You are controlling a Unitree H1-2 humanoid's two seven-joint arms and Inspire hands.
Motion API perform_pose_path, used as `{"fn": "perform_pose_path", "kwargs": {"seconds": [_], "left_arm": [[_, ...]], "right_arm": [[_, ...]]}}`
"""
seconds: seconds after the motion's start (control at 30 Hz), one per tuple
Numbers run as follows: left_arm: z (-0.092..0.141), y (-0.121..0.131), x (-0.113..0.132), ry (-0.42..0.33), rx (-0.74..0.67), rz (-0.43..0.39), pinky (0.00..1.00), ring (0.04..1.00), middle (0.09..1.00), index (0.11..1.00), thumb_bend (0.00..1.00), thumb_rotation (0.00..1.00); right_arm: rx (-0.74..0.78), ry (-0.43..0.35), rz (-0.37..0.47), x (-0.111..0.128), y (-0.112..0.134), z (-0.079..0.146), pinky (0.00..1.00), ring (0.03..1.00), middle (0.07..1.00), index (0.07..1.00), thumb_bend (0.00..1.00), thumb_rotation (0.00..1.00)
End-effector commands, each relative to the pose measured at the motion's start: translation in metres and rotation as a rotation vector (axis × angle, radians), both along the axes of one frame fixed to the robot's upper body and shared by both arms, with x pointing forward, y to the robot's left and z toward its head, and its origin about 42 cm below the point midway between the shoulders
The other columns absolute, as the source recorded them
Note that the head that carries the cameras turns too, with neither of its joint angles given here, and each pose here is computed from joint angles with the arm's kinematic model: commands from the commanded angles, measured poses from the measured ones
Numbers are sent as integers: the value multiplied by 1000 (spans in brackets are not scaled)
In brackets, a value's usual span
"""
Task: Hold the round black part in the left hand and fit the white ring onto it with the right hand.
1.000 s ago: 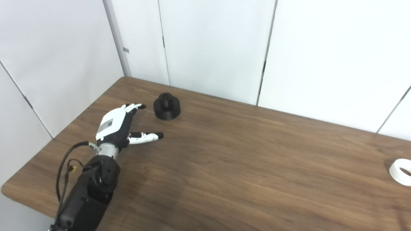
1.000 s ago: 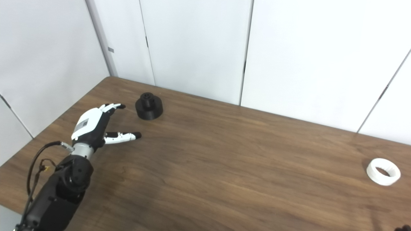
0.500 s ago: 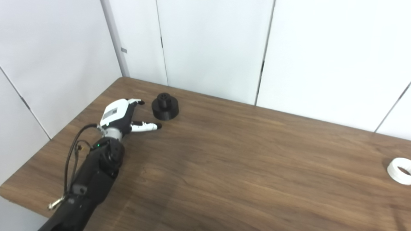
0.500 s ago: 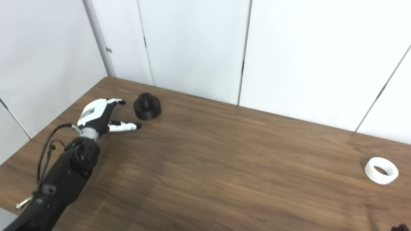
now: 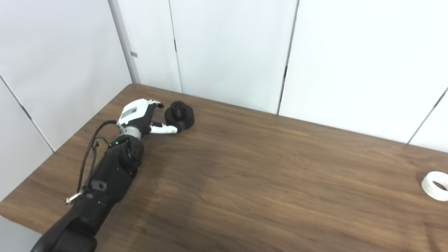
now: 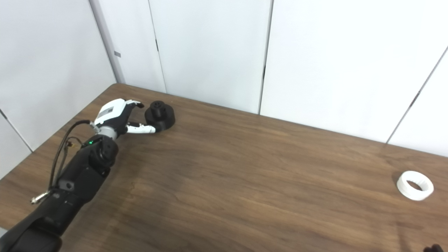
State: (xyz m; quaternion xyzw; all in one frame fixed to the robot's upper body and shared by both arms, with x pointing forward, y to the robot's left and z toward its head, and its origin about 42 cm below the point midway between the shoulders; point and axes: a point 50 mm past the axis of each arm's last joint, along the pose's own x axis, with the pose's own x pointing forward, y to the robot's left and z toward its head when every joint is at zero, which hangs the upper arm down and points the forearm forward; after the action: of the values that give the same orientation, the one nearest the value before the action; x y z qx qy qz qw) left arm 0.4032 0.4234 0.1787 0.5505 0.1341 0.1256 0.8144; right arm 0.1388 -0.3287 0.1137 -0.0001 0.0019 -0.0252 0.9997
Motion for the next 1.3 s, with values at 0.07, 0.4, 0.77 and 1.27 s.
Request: {"fn": "perform_pose_path", "kwargs": {"seconds": [0.07, 0.4, 0.77, 1.27], "left_arm": [[34, 8, 22, -42, 59, 6, 1000, 1000, 939, 819, 1000, 527], [30, 5, 38, -9, 64, 4, 1000, 998, 926, 820, 1000, 524], [27, 3, 46, -16, 50, 11, 1000, 995, 921, 821, 1000, 533], [26, -1, 54, -40, 13, 21, 1000, 978, 906, 827, 1000, 477]], "right_arm": [[-2, -20, 21, -3, 4, 6, 1000, 1000, 1000, 1000, 606, 1000], [-6, -25, 26, -5, 6, 6, 1000, 1000, 1000, 1000, 598, 1000], [-7, -21, 21, -6, 6, 6, 1000, 1000, 1000, 1000, 588, 1000], [-10, -19, 19, -7, 9, 6, 1000, 1000, 995, 1000, 588, 1000]]}}
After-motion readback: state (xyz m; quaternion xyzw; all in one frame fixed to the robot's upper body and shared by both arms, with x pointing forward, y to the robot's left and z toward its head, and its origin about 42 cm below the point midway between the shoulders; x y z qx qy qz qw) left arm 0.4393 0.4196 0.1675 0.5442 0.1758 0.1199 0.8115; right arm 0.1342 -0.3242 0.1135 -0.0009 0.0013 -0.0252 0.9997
